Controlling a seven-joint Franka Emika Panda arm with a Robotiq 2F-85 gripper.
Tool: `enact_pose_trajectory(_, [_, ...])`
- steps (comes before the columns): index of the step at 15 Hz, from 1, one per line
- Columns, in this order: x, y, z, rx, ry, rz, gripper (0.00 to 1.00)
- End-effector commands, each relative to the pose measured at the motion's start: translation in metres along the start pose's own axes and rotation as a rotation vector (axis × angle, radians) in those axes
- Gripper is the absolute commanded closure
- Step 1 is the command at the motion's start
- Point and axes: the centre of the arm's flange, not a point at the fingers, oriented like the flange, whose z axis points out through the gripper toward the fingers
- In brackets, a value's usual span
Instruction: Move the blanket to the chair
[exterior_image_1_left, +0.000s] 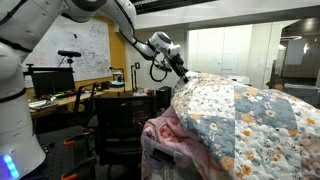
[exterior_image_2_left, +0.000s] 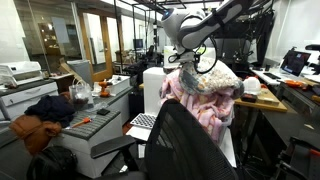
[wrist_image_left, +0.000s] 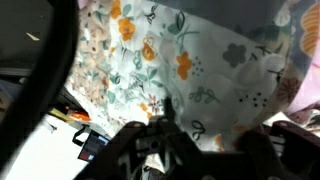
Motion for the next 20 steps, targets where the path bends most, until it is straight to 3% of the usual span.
enact_pose_trajectory(1, [0.002, 0.020, -0.015, -0.040, 0.017, 0.012, 0.80])
enact_pose_trajectory(4, [0.004, 0.028, -0.021, -0.066, 0.006, 0.010, 1.00])
enact_pose_trajectory(8, [0.010, 0.046, -0.029, -0.139, 0.003, -0.005, 0.99])
enact_pose_trajectory(10, [0.020, 0.070, -0.040, -0.203, 0.044, -0.008, 0.99])
enact_pose_trajectory(16, [0.076, 0.155, -0.096, -0.442, 0.323, 0.029, 0.99])
enact_pose_trajectory(20, [0.097, 0.187, -0.122, -0.536, 0.518, 0.070, 0.99])
